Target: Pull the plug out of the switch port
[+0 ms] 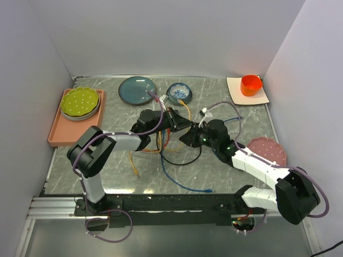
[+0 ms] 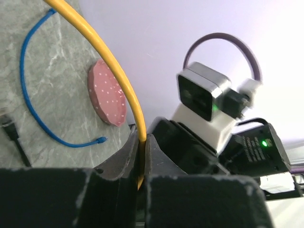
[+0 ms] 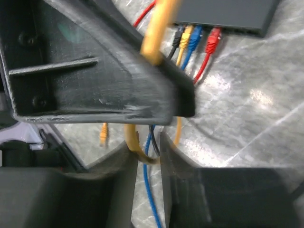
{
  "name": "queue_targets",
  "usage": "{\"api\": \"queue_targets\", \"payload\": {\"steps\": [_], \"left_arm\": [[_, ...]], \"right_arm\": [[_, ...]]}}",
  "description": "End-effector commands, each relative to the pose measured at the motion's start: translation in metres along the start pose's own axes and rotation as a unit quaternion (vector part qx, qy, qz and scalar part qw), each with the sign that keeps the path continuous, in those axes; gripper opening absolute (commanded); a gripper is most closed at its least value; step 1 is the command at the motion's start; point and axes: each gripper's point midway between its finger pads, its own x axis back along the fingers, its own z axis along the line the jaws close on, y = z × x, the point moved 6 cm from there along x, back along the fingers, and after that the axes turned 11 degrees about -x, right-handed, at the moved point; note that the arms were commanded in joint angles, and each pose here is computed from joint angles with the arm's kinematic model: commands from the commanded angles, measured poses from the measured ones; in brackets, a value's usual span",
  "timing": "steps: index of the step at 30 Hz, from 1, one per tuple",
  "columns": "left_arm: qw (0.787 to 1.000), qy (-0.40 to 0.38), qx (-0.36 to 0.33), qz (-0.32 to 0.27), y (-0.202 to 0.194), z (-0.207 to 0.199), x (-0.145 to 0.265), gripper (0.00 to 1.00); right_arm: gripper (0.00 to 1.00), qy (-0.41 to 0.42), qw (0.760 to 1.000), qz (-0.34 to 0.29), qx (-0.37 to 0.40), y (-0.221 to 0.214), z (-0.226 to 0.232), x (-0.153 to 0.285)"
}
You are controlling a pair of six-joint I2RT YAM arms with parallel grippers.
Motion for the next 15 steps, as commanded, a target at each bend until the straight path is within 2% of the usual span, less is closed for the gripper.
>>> {"api": "queue_targets", "payload": {"steps": [1, 3, 4, 6, 7, 10, 13, 15], "left_arm": [[0.998, -0.037, -0.045, -0.011, 0.013, -0.033, 0.007, 0.21], [0.998, -0.010, -0.063, -0.019, 0.018, -0.034, 0.012, 0.42], [0.997, 0.005, -0.077, -0.031, 0.023, -0.034, 0.016, 0.56], [0.987, 0.088, -0.113, -0.072, 0.035, -0.029, 0.030, 0.66], [0.979, 0.124, -0.138, -0.087, 0.041, -0.024, 0.037, 0.73], [0.961, 0.191, -0.162, -0.113, 0.056, -0.018, 0.052, 0.77], [0.956, 0.229, -0.151, -0.107, 0.056, -0.005, 0.057, 0.75], [0.955, 0.242, -0.141, -0.099, 0.050, 0.005, 0.058, 0.74]], "right_arm": [[0.08, 0.036, 0.998, -0.048, 0.021, 0.017, 0.022, -0.001], [0.00, 0.021, 0.998, -0.054, 0.028, 0.018, 0.022, 0.005], [0.00, 0.010, 0.996, -0.074, 0.038, 0.024, 0.023, 0.012], [0.00, -0.029, 0.995, -0.079, 0.046, 0.027, 0.020, 0.024], [0.00, -0.061, 0.990, -0.110, 0.063, 0.037, 0.018, 0.033], [0.00, -0.127, 0.978, -0.130, 0.106, 0.056, 0.029, 0.057], [0.00, -0.215, 0.957, -0.137, 0.137, 0.067, 0.020, 0.071], [0.00, -0.284, 0.935, -0.155, 0.149, 0.075, 0.007, 0.077]]}}
